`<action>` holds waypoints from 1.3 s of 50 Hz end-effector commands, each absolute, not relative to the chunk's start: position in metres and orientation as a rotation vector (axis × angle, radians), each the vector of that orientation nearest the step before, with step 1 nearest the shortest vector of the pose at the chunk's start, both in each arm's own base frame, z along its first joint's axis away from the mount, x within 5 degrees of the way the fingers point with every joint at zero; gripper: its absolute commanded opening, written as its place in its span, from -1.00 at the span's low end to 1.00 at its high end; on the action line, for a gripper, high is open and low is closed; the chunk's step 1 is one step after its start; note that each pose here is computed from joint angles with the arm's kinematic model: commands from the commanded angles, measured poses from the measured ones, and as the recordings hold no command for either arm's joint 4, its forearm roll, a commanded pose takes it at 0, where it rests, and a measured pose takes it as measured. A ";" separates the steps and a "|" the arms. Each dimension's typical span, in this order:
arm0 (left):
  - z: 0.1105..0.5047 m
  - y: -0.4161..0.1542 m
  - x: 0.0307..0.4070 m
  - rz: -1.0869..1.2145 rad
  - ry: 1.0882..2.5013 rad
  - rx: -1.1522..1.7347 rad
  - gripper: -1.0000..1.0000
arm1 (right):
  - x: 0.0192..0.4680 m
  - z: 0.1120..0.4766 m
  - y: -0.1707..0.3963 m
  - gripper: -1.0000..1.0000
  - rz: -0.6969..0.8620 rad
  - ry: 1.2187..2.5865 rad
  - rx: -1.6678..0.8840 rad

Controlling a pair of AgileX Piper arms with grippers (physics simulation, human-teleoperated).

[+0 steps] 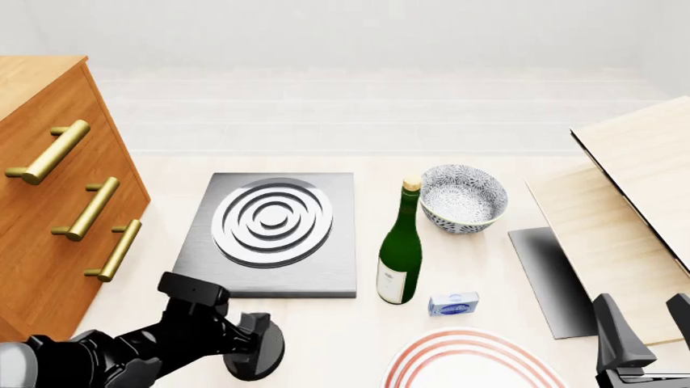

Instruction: Turn on the stove.

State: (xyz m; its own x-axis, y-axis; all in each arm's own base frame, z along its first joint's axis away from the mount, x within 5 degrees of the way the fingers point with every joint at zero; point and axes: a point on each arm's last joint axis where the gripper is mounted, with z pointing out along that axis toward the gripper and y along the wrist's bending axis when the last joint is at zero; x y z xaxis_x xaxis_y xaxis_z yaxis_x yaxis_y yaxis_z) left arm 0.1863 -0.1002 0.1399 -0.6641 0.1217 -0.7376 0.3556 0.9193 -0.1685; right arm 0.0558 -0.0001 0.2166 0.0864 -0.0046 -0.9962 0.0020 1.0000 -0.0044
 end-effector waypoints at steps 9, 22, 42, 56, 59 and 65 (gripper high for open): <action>0.150 -0.077 0.199 -0.282 2.265 0.234 1.00 | 0.056 0.217 0.000 1.00 -0.005 1.484 -0.002; 0.148 -0.073 0.198 -0.272 2.269 0.222 1.00 | 0.056 0.217 0.000 1.00 -0.005 1.484 -0.002; 0.161 -0.067 0.192 -0.261 2.246 0.213 1.00 | 0.056 0.217 0.000 1.00 -0.005 1.484 -0.002; 0.197 -0.058 0.175 -0.265 2.165 0.191 1.00 | 0.056 0.217 0.000 1.00 -0.005 1.484 -0.002; 0.211 -0.055 0.171 -0.262 2.134 0.185 1.00 | 0.056 0.217 0.000 1.00 -0.005 1.484 -0.002; 0.229 -0.049 0.168 -0.252 2.098 0.164 1.00 | 0.056 0.217 0.000 1.00 -0.005 1.484 -0.002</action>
